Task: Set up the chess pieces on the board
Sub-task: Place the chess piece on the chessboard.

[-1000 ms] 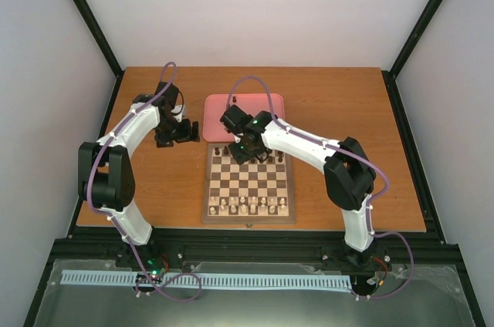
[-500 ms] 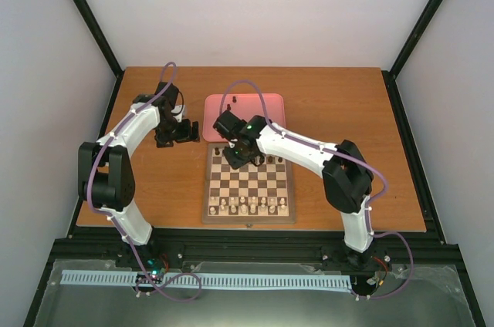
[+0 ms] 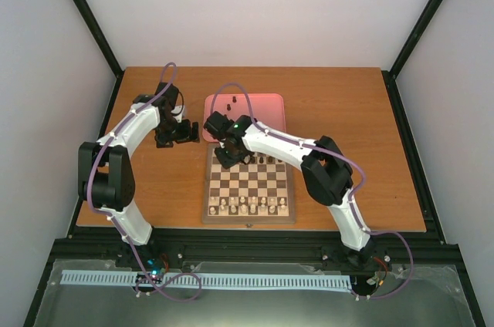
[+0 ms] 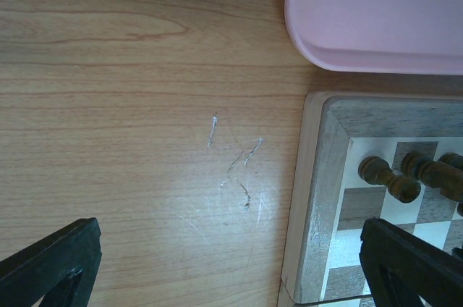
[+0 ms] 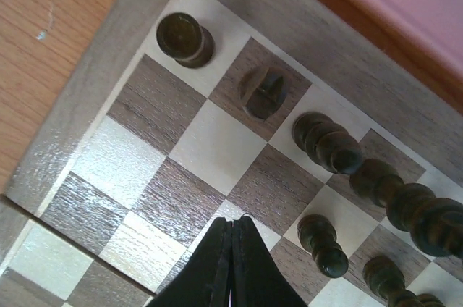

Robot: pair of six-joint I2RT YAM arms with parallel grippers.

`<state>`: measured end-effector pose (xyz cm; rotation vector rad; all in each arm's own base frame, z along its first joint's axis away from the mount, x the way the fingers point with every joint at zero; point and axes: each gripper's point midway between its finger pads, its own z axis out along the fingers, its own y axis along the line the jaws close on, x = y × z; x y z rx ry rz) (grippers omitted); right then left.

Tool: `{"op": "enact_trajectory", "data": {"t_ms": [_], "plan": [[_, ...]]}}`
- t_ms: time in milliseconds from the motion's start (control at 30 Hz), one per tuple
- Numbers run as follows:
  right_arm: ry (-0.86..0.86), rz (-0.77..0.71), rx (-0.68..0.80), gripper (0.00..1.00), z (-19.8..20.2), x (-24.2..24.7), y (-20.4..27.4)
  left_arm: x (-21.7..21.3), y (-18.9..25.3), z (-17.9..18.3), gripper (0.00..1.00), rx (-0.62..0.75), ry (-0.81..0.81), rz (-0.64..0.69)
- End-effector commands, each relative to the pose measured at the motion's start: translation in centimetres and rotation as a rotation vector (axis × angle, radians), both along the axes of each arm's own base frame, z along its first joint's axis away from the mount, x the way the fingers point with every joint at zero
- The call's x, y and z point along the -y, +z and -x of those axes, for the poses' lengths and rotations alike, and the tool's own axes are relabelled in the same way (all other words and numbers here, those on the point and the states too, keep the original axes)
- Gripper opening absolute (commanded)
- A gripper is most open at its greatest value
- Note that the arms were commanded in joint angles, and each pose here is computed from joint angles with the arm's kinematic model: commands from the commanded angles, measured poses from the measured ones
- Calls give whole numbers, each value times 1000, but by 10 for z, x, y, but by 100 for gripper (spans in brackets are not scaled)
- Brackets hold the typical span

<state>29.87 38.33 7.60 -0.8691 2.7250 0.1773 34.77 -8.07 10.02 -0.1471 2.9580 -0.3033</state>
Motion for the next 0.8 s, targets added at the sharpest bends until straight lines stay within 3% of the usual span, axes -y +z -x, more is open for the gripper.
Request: {"op": "enact_trajectory", "data": {"t_ms": [0,767], "plan": [[-19,8,-15,3,-1,1,-3,1,7,-1,100,27,-14,0],[-67,72,-47,3,-16,25,-29,2,1,-6,100,13,-15,-1]]}}
